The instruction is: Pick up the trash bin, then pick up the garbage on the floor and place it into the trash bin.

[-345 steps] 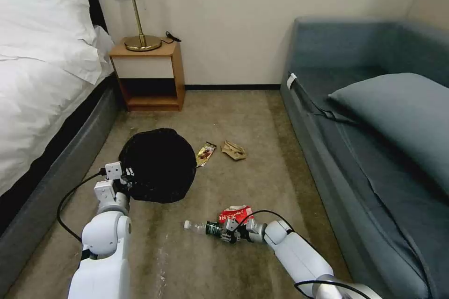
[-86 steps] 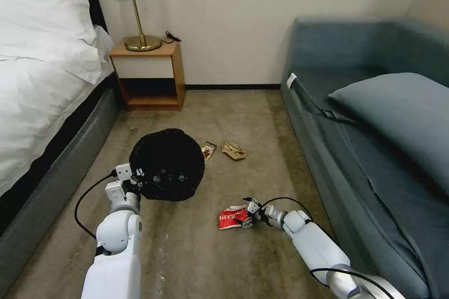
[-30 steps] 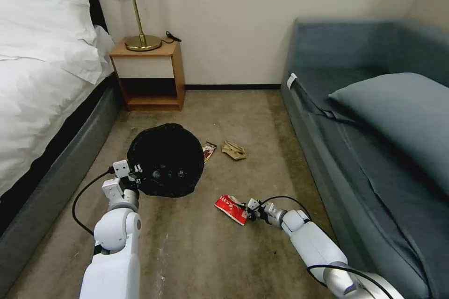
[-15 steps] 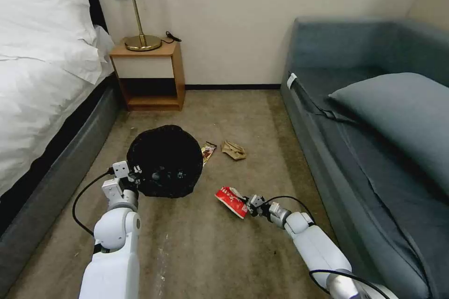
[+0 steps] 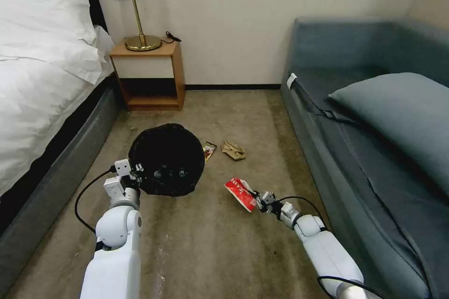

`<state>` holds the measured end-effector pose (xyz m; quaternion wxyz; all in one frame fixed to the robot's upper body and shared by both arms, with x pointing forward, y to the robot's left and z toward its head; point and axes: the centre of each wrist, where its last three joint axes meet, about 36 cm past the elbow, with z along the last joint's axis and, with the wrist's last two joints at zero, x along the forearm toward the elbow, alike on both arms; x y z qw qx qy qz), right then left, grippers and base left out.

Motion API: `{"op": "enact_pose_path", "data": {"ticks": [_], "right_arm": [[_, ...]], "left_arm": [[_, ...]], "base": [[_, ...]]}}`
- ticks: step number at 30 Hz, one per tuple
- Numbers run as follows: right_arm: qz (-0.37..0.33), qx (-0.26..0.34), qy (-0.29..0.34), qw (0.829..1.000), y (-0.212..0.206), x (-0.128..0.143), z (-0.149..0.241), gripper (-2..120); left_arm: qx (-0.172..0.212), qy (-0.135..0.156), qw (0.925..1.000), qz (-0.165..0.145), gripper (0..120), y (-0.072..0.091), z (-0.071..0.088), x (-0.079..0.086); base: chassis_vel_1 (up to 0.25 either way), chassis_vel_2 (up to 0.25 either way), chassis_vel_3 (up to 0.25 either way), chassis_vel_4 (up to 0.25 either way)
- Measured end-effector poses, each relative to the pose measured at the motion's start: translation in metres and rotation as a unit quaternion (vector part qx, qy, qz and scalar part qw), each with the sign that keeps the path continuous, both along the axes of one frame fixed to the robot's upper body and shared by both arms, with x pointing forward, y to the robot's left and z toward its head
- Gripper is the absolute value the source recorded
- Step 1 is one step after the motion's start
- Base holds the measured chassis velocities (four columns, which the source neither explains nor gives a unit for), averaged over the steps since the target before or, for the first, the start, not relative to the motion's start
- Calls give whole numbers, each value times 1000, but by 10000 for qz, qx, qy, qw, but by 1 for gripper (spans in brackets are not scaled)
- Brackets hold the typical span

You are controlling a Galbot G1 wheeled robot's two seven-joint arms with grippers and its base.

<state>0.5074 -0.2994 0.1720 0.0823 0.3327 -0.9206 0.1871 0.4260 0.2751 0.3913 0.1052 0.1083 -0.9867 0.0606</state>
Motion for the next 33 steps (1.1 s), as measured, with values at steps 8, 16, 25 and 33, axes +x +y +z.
{"op": "enact_pose_path", "data": {"ticks": [8,16,25,33], "right_arm": [[-553,458,-336,9969,3,8,11,0],[-970,1090,-982,9844,23,37,61,0],[-1125,1430,-1471,9722,48,54,112,0],[-1141,1878,-1676,9611,97,39,147,0]], "left_arm": [[7,40,10000,5,1,0,-3,-1],[-10,68,10000,16,1,1,-7,-2],[-28,90,10000,16,1,0,-10,-3],[-55,123,9999,4,1,-2,-14,-2]], "base": [[0,0,0,0],[0,0,0,0],[0,0,0,0],[0,0,0,0]]}}
